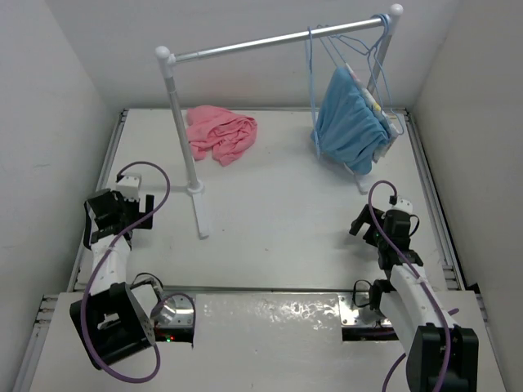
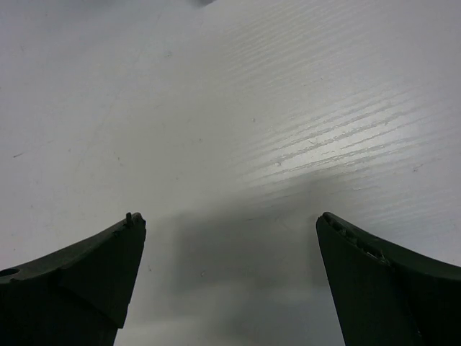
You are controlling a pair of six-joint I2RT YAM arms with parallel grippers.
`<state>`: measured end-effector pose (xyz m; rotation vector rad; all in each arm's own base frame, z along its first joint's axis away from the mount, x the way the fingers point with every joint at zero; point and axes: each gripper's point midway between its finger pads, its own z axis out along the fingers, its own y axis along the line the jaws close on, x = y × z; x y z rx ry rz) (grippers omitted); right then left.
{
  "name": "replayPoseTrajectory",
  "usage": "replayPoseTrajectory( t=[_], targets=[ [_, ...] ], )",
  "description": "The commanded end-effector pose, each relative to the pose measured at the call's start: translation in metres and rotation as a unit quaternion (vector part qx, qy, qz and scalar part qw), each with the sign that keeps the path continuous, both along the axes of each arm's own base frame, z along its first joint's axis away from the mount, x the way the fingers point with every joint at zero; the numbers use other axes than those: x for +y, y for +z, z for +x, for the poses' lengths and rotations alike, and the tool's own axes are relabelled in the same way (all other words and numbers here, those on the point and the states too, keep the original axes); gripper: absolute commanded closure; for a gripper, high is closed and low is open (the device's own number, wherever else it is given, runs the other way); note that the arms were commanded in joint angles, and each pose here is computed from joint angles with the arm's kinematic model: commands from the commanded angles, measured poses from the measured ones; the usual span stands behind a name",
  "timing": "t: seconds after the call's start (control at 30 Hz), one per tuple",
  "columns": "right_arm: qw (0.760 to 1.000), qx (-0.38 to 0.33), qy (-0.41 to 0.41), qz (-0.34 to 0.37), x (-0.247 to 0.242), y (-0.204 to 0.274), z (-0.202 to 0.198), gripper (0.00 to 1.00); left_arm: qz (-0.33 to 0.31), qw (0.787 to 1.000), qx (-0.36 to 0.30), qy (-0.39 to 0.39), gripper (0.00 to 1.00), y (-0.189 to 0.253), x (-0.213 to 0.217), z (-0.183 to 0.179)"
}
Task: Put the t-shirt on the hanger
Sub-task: Pick up the T-shirt at the corner of the board.
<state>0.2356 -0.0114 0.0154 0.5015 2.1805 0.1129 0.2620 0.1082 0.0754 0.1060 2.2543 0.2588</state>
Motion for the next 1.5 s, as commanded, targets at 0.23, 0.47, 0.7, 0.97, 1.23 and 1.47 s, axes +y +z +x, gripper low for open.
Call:
replayPoseTrajectory(
  t=[0.23,0.47,0.7,0.97,1.23,1.47],
  targets=[
    [1.000,-0.013,-0.008,-0.011,-0.006,0.007,0.005,0.01,-0.028,0.987,-0.067,-0.146,0.00,0.052,-0.027,0.055],
    [0.999,-0.014,-0.018,-0.024,-0.011,0.006,0.003,0.01,-0.118,0.965,-0.037,-0.231,0.08,0.096,-0.058,0.170],
    [0.999,-0.022,-0.019,-0.036,-0.015,0.007,0.005,0.01,-0.179,0.941,-0.019,-0.286,0.06,0.086,-0.124,0.290],
    [0.998,-0.013,-0.017,-0.052,-0.019,0.006,0.004,0.01,-0.178,0.937,-0.018,-0.300,0.00,0.031,-0.168,0.355],
    [0.998,-0.011,-0.022,-0.062,-0.023,0.007,0.003,0.01,-0.118,0.964,0.000,-0.237,0.62,-0.007,-0.168,0.372],
    [0.998,-0.015,-0.015,-0.057,-0.020,0.007,0.004,0.01,-0.037,0.989,-0.125,-0.069,1.00,0.103,-0.078,0.395]
  ],
)
